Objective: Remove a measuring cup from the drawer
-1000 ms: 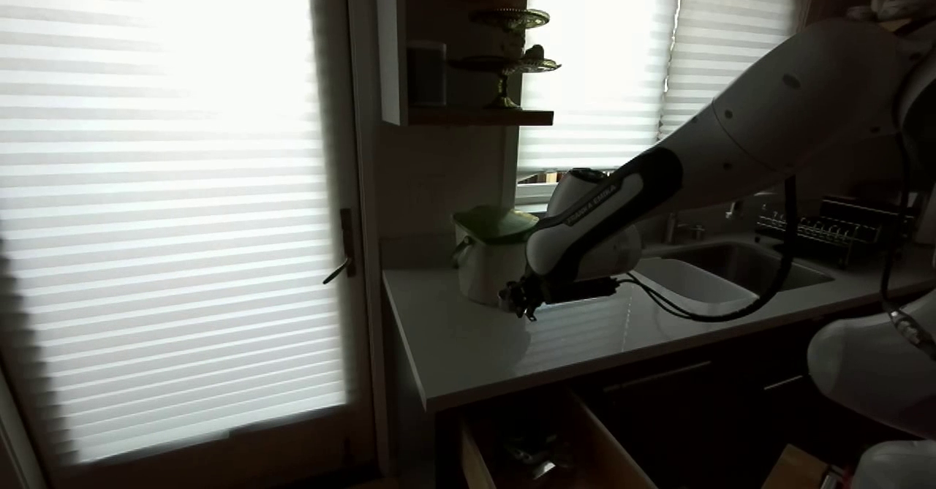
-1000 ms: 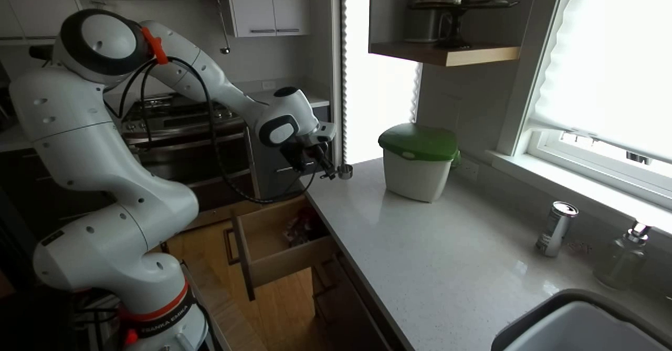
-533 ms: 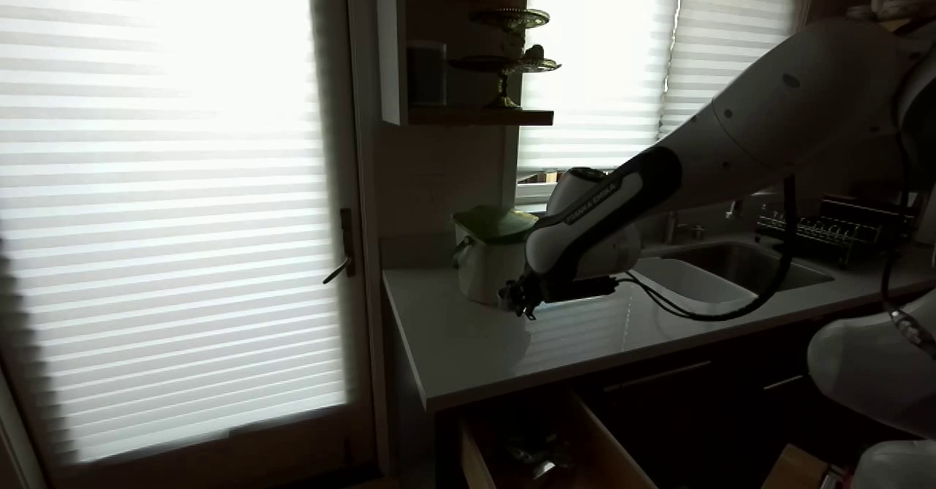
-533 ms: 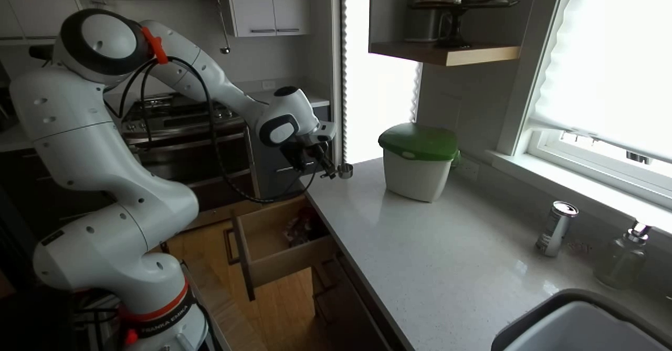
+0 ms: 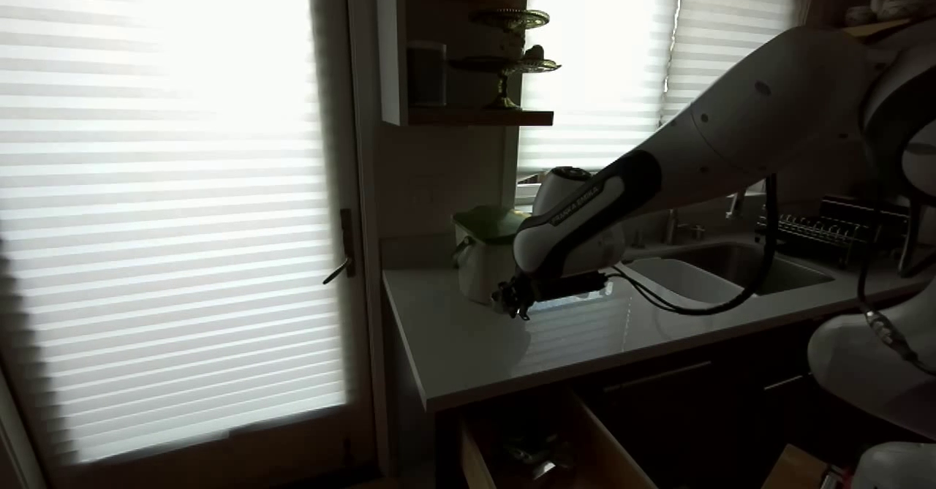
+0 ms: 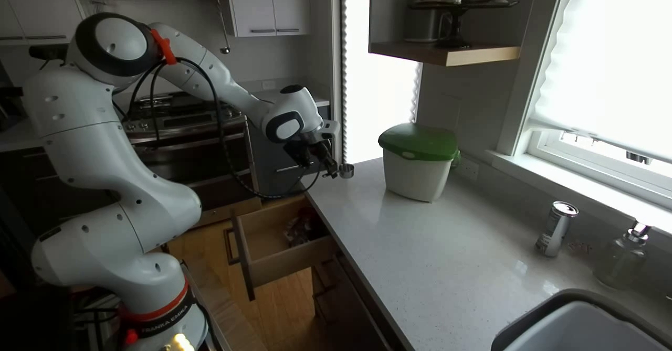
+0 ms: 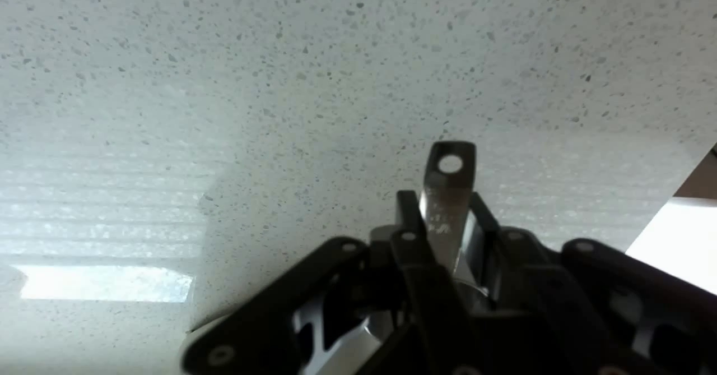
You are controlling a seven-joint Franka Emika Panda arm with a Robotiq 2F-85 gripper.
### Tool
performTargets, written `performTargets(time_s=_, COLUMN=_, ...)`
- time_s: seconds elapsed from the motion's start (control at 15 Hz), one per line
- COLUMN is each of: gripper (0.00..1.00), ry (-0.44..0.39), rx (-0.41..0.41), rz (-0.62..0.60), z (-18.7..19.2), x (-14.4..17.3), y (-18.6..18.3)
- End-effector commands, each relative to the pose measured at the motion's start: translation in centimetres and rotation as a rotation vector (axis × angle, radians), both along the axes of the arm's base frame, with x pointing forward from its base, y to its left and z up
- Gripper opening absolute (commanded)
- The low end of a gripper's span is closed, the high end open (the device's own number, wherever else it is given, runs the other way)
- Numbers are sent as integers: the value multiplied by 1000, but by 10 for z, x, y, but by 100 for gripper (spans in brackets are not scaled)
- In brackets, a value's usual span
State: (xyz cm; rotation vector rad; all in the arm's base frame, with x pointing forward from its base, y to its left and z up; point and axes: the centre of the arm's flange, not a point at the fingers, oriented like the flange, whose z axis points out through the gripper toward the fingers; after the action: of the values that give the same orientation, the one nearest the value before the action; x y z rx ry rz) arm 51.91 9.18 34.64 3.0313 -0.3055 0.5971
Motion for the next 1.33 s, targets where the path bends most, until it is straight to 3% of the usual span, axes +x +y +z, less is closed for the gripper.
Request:
performTargets(time_s=0.0, gripper=6, ry=48, rx=-27, rz=-7, z=-15, x=33, y=2)
performTargets(time_s=1.27, gripper=6, ry=73, rx=11, rz=-34, z=-77, x=86, y=-3)
